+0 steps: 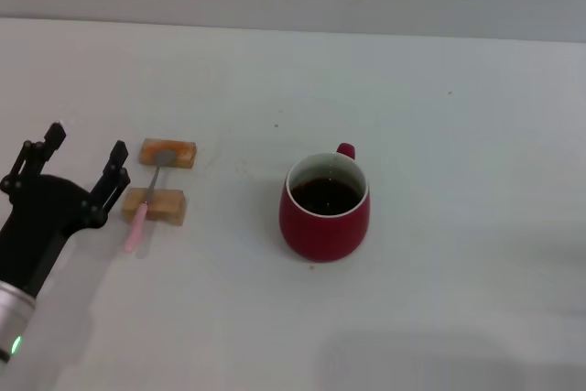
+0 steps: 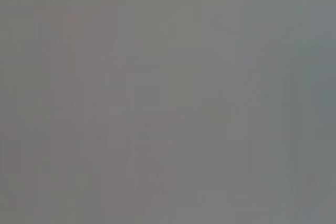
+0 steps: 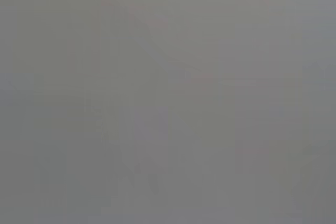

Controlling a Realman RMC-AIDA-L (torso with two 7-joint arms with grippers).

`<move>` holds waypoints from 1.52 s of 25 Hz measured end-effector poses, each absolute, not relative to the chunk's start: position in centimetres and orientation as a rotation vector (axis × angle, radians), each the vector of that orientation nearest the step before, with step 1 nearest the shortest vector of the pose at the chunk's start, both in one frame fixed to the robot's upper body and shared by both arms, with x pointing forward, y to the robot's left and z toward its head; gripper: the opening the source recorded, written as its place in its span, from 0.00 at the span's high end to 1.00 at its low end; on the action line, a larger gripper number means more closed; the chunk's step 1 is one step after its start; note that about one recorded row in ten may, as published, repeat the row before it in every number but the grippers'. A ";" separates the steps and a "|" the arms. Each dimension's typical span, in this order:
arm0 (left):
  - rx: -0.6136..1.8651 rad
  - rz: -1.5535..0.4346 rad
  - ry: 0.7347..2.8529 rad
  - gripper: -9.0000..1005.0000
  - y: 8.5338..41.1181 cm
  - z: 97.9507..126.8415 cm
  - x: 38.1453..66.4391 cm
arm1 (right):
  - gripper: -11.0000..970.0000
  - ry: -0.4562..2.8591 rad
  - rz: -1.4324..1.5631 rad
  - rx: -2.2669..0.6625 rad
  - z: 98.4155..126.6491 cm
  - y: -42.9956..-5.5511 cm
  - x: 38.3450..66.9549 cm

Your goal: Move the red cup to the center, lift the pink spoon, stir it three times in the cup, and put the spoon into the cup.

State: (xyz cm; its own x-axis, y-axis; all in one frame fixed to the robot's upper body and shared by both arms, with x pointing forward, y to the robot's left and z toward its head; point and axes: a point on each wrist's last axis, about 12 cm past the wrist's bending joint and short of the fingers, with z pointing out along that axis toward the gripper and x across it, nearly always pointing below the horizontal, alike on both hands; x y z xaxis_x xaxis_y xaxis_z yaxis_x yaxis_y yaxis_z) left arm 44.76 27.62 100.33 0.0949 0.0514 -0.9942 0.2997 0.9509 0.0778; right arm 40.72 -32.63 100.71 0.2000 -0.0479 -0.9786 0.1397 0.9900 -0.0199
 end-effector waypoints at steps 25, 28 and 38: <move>0.351 -0.256 1.593 0.23 26.9 97.9 40.1 | 0.99 1.390 -0.147 0.065 100.5 -33.1 40.9; 0.358 -0.261 1.616 0.23 26.7 97.7 40.1 | 0.99 1.389 -0.146 0.062 100.5 -33.1 41.0; 0.381 -0.272 1.653 0.23 26.3 97.3 40.4 | 0.99 1.385 -0.143 0.056 100.5 -33.1 40.8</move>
State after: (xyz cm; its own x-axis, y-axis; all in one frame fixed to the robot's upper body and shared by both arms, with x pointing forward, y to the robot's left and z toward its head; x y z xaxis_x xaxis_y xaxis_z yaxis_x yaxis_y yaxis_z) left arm 40.40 26.32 97.26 -0.0902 0.0877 -0.9920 0.4011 0.9149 0.0444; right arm 40.81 -33.08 100.53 0.1776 -0.0680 -0.9818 0.1336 0.9900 -0.0444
